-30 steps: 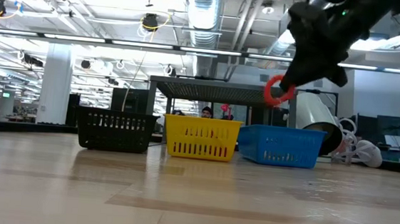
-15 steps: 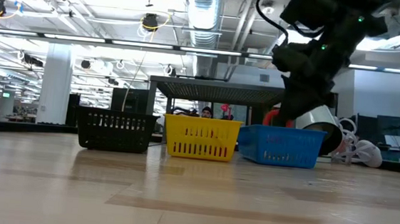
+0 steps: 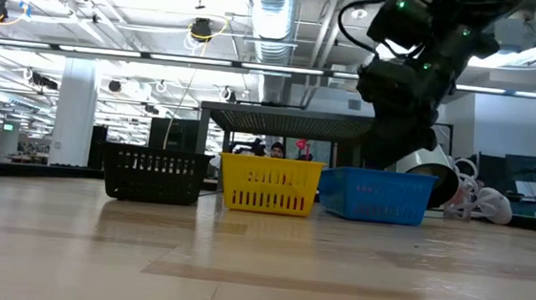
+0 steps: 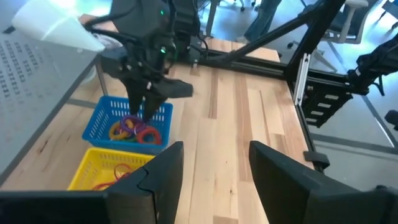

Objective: Pick & Place Office Desk Supplies
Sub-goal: Put the blue basket on the shelf

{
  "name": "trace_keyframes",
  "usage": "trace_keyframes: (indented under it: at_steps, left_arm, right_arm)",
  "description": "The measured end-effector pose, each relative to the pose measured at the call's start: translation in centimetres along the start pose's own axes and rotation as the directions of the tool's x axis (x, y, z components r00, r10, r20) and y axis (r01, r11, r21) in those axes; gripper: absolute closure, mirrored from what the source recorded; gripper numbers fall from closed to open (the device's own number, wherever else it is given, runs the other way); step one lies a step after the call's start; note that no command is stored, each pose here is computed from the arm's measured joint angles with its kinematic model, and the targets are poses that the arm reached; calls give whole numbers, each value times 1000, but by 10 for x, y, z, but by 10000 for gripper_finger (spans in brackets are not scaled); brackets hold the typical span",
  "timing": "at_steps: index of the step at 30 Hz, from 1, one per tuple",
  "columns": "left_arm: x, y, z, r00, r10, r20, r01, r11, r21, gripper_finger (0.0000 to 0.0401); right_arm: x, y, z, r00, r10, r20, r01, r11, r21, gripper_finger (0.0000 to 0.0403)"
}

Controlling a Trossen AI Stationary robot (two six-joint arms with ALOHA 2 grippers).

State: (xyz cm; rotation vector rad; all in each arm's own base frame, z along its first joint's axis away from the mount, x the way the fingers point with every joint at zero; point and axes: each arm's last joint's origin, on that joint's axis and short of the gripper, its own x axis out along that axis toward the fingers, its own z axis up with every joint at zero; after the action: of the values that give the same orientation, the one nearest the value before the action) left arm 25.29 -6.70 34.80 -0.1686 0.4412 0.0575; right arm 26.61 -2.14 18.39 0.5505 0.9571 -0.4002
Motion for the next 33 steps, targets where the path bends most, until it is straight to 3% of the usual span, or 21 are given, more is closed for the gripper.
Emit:
trace_keyframes:
  at_steps: [6,11,14,18,23,33]
  left_arm:
    - [0,0,-1,1000,-1,-7,1,1000,-21,225]
    - [0,0,-1,1000,-1,-7,1,1000,-21,225]
    - [0,0,-1,1000,-2,-7,1,1000,-18,225]
    - [0,0,-1,1000,-2,-7,2,1000,-17,225]
    - [0,0,-1,1000,-2,-8,2,1000,-16,225]
    - [0,0,-1,1000,-2,-7,2,1000,-15,225]
  right_arm:
    - [0,-1,1,1000,-12,9,11,999,41,230]
    - [-7,18,1,999,50,6,-49,987,-156,261]
    - [-16,37,4,993,122,12,-112,944,-310,278]
    - [-26,58,1,975,218,-44,-212,848,-486,289]
    - [-29,62,-14,975,174,-135,-220,776,-590,290]
    - [-26,53,-9,980,136,-145,-194,807,-557,232]
